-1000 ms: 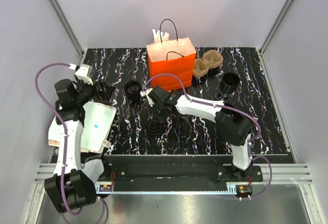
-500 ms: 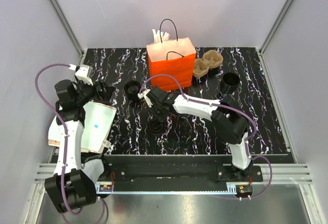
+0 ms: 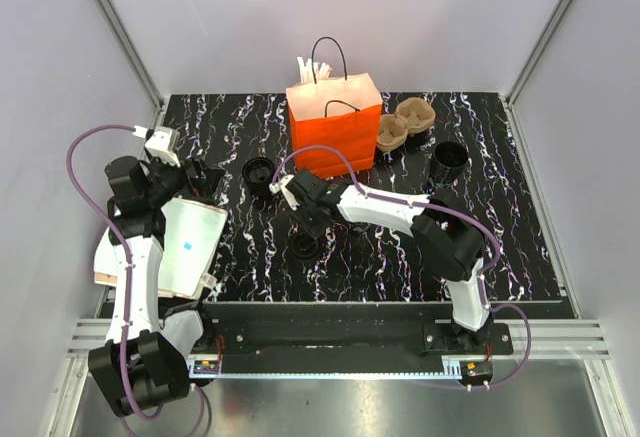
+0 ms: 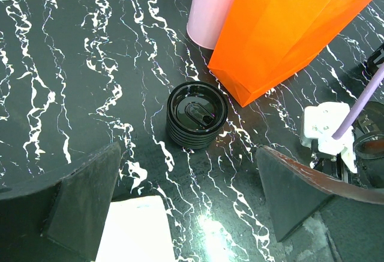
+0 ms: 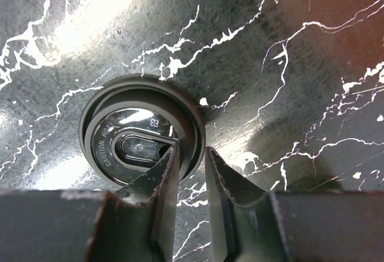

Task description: Pack the takeout coffee

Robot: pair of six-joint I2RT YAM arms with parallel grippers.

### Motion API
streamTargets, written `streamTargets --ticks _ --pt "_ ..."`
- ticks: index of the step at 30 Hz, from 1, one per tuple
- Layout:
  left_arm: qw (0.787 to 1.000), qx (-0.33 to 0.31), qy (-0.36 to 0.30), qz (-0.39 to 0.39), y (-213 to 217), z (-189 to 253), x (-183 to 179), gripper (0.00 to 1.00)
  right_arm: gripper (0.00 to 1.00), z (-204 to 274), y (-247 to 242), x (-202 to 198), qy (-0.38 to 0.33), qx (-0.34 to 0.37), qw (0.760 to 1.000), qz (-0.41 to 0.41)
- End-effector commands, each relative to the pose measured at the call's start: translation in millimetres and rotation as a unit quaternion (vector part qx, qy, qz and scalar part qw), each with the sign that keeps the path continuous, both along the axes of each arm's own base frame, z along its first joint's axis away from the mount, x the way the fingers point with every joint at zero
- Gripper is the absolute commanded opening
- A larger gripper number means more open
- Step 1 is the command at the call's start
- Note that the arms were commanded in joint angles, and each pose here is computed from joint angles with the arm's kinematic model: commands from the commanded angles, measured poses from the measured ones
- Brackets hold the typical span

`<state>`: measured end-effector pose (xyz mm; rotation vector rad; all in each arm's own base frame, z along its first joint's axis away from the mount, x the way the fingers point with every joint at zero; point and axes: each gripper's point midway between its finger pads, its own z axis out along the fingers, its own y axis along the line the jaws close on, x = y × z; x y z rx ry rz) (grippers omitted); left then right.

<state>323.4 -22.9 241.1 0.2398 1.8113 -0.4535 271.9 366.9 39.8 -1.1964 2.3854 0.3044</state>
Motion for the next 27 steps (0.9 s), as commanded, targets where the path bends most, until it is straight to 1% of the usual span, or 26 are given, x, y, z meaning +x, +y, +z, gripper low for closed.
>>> streamTargets --ticks 1,8,11,14,15,17,19,22,23,27 --pt "0.999 0.003 -0.034 -0.008 -1.0 14.9 0.1 0.99 0.3 15.7 2.9 0.0 -0.017 0.015 1.0 0.006" --pt "0.999 0.002 -0.034 -0.008 -0.7 14.6 0.0 0.99 0.3 15.4 2.0 -3.7 -0.013 0.017 1.0 0.01" --pt "0.999 0.003 -0.035 -0.008 -0.6 15.0 -0.1 0.99 0.28 12.9 0.6 -4.1 -0.009 0.014 1.0 0.008" --pt "0.999 0.002 -0.034 -0.007 0.1 14.4 -0.3 0.99 0.22 14.5 4.4 -7.2 0.001 0.021 1.0 0.013" --pt "0.999 0.002 -0.035 -0.008 -0.1 15.1 -0.3 0.99 0.17 17.3 5.5 -6.4 -0.001 0.023 1.0 0.013" --pt "0.999 0.001 -0.035 -0.007 0.2 15.0 -0.1 0.99 0.11 20.6 6.0 -5.7 -0.004 0.022 1.0 0.014" --pt "0.999 0.0 -0.035 -0.009 -0.4 14.9 0.1 0.99 0.06 30.3 9.1 -0.3 -0.014 0.027 0.999 0.013" --pt "0.999 -0.001 -0.035 -0.009 -0.2 15.3 -0.1 0.99 0.02 48.0 15.0 3.2 -0.025 0.037 0.999 0.022" --pt "0.999 -0.002 -0.035 -0.009 -0.3 15.3 -0.1 0.99 0.01 52.3 14.4 3.3 -0.024 0.036 0.999 0.024" --pt "0.999 -0.002 -0.034 -0.009 -0.2 14.5 0.1 0.99 0.01 98.5 24.8 6.7 -0.048 0.063 0.995 0.058"
